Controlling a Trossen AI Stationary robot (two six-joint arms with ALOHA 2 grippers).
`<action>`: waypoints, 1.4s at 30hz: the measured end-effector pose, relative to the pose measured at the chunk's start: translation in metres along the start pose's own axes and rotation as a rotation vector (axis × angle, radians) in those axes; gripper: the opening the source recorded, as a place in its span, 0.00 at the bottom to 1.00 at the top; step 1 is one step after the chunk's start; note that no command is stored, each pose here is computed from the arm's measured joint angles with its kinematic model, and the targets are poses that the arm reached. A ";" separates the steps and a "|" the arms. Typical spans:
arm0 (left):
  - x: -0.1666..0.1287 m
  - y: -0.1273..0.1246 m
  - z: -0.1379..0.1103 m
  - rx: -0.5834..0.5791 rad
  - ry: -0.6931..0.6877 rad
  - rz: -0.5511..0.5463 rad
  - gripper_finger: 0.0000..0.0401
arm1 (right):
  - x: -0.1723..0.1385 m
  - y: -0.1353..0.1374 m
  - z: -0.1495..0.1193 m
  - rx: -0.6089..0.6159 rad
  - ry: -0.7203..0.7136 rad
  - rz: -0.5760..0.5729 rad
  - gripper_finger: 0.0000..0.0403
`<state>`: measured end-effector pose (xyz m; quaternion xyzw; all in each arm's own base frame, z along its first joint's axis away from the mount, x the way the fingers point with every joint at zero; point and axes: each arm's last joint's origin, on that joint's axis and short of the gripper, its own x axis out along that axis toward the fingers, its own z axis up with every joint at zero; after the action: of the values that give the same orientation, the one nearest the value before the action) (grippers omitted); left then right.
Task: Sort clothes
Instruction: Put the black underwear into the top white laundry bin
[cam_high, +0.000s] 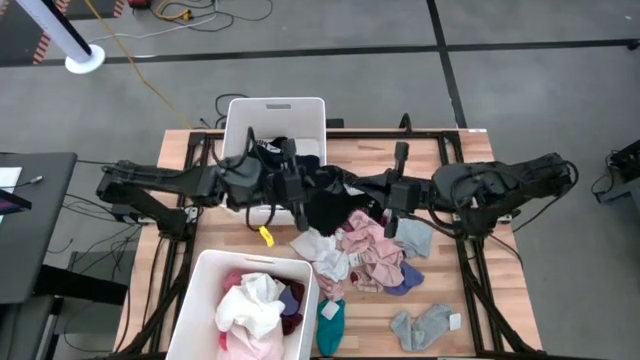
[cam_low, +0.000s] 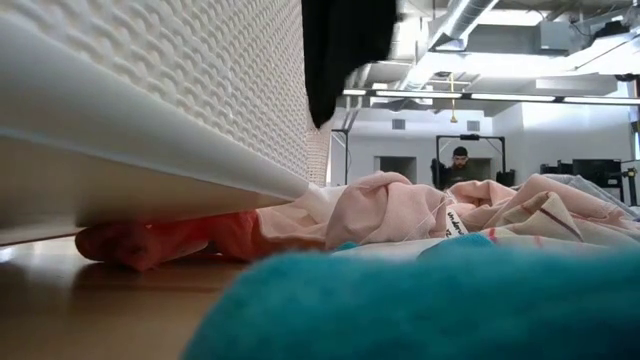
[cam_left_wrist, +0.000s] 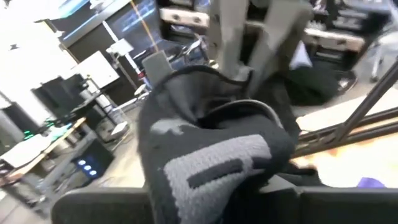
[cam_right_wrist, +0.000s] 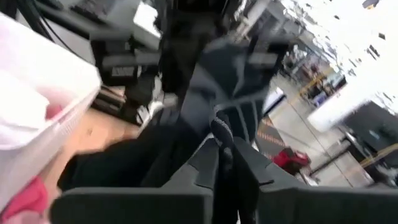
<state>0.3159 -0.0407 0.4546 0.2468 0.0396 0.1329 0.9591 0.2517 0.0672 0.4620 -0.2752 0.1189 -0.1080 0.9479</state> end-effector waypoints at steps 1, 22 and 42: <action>-0.002 0.003 0.003 0.006 0.007 0.006 0.01 | 0.000 0.000 -0.001 -0.001 0.016 -0.003 0.15; -0.025 0.086 0.027 0.151 0.226 0.283 0.00 | -0.009 0.015 -0.036 0.116 0.349 0.074 0.35; -0.028 0.129 -0.037 0.063 0.631 0.260 0.00 | -0.039 0.044 -0.041 0.192 0.473 0.182 0.35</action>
<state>0.2532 0.0776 0.4854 0.2262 0.3069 0.3226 0.8664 0.2093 0.0939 0.4102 -0.1393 0.3505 -0.0944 0.9213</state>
